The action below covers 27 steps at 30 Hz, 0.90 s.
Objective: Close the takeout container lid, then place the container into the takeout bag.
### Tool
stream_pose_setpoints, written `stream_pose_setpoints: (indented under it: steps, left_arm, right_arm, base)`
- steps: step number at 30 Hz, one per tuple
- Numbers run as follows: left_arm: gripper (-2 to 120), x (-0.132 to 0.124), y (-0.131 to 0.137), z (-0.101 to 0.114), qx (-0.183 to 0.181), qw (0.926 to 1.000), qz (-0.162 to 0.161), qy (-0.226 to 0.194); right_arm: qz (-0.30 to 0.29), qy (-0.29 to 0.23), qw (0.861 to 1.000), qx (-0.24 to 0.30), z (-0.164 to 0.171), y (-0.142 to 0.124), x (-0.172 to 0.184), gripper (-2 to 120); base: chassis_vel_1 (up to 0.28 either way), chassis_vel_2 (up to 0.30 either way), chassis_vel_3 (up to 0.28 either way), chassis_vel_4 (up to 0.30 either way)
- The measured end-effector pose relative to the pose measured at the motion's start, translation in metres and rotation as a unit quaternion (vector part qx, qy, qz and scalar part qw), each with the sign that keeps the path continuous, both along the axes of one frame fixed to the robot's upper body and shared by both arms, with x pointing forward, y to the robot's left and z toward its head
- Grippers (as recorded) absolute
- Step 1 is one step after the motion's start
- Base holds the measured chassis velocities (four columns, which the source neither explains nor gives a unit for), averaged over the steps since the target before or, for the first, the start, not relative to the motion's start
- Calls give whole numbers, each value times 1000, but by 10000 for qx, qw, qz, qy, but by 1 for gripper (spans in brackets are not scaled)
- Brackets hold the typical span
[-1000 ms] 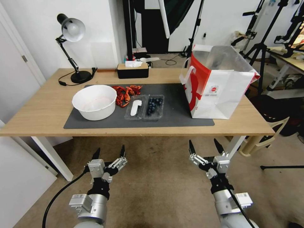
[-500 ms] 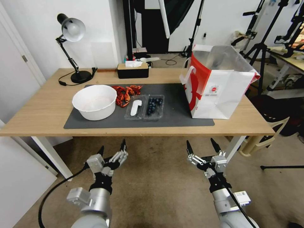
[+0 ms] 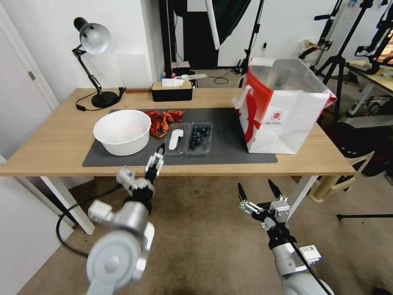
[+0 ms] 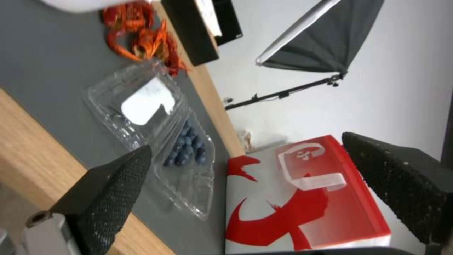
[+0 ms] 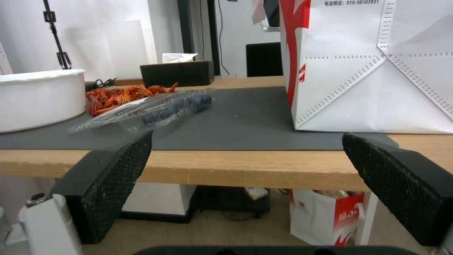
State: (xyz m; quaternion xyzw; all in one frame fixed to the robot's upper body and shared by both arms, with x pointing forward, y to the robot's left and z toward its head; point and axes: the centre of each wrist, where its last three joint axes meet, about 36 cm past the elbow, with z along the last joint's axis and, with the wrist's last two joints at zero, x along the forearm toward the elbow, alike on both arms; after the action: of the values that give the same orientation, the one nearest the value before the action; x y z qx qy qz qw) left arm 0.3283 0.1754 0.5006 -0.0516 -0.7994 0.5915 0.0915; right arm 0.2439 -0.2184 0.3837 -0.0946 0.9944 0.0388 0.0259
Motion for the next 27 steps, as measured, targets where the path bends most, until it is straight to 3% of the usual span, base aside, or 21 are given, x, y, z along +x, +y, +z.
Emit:
stream_pose_setpoints:
  steps: [16,27]
  left_arm:
    - [100,72,-34,-17,239,9972,-292,646]
    - [100,83,-47,-33,343,9954,-266,855]
  right_arm:
    - [-209,145,9996,-103,-7,1,-10,100]
    - [-285,206,9994,-48,-11,6,-17,100]
  base:
    - [0,0,0,0]
    - [0,0,0,0]
